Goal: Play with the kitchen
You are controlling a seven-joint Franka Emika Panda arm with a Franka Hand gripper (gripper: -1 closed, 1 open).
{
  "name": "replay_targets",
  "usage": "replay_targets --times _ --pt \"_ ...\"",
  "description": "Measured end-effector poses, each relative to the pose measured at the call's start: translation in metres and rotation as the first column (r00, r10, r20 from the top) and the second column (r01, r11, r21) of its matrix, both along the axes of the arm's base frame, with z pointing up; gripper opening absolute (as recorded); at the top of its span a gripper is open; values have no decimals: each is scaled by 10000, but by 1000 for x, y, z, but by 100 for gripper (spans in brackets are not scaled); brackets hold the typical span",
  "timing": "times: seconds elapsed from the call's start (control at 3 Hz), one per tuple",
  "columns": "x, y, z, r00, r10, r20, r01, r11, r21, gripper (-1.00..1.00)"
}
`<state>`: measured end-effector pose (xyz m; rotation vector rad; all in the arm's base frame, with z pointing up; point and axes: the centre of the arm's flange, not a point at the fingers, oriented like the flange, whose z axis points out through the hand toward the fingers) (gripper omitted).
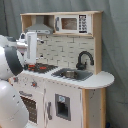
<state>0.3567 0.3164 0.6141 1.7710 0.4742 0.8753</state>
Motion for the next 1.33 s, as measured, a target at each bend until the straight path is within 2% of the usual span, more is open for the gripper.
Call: replay_targets --times 0.33,0.67,1.0,1.33 --pt "8 -15 3 9980 -638 -53 639 9889 1342 100" --pt "17 -33 10 9916 -1279 -205 1288 9566 2614 100" --pt "26 -53 17 9814 -1842 -537 1910 9098 3685 100" --pt "40 -69 23 9699 -2194 -1060 2432 8447 4767 100"
